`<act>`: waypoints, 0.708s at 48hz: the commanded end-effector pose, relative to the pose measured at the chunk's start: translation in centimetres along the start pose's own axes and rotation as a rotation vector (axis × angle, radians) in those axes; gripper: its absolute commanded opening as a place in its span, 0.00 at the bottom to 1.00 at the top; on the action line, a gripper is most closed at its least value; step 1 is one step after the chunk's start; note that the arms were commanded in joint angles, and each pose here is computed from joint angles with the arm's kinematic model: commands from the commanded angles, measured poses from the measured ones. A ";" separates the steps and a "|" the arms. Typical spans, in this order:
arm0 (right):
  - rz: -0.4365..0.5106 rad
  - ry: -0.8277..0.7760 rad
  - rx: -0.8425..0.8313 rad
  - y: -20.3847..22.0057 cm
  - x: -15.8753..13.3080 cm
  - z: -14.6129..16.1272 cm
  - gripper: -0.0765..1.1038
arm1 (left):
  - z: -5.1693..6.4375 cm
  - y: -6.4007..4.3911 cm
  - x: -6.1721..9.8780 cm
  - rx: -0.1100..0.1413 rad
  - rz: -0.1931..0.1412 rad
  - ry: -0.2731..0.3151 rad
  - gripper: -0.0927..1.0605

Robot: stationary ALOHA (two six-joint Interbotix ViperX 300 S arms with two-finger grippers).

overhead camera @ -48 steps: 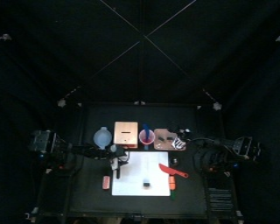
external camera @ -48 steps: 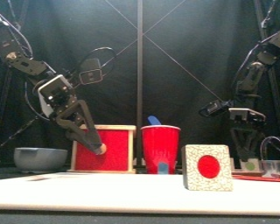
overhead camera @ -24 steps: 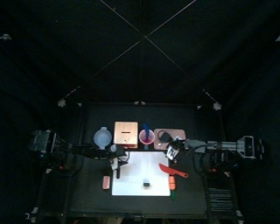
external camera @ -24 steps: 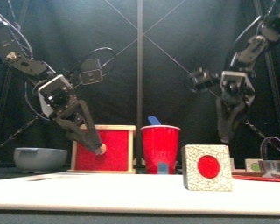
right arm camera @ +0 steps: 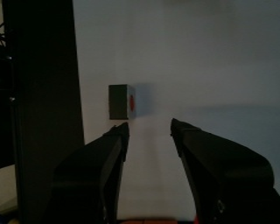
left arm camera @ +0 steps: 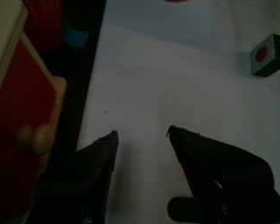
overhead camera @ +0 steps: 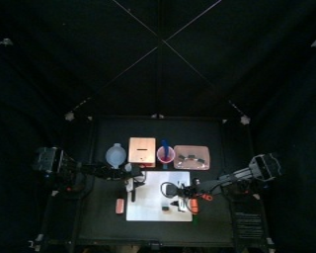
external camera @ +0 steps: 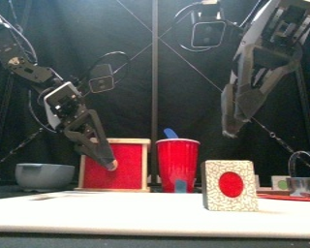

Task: Place sushi on board then cut the sushi with the knife then place the pieces on the plate
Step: Place the 4 sushi pieces on the plate

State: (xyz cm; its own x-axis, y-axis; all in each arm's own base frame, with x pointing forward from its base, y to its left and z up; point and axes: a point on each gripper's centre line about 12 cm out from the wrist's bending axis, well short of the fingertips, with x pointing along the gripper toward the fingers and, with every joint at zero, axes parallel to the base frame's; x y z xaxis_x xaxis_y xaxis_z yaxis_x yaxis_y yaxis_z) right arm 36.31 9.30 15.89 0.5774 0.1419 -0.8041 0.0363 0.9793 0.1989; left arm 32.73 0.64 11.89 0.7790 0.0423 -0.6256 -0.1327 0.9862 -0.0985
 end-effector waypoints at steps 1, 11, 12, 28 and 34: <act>0.023 -0.034 -0.009 1.1 -0.1 1.5 0.74 | 1.0 -0.2 0.0 0.002 -0.005 -0.027 0.83; 0.037 -0.015 -0.007 2.4 1.0 1.9 0.74 | 0.9 -0.1 0.0 0.003 -0.004 -0.018 0.83; 0.041 -0.016 -0.008 2.6 1.0 2.0 0.74 | 0.8 -0.2 0.0 0.004 -0.004 -0.017 0.83; 0.040 0.050 -0.001 3.7 3.6 1.4 0.74 | 0.6 0.0 0.0 0.006 -0.002 -0.006 0.83; 0.015 0.100 -0.002 3.2 4.6 0.8 0.74 | 0.7 -0.1 0.0 0.009 -0.003 -0.008 0.83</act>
State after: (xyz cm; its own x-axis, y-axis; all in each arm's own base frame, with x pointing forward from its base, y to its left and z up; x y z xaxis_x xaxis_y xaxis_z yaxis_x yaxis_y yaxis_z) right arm 39.11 12.91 12.09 0.4743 0.1657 -0.8646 0.0307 0.9784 0.2044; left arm 32.64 0.60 11.72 0.7677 0.0383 -0.6396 -0.1281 0.9872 -0.0946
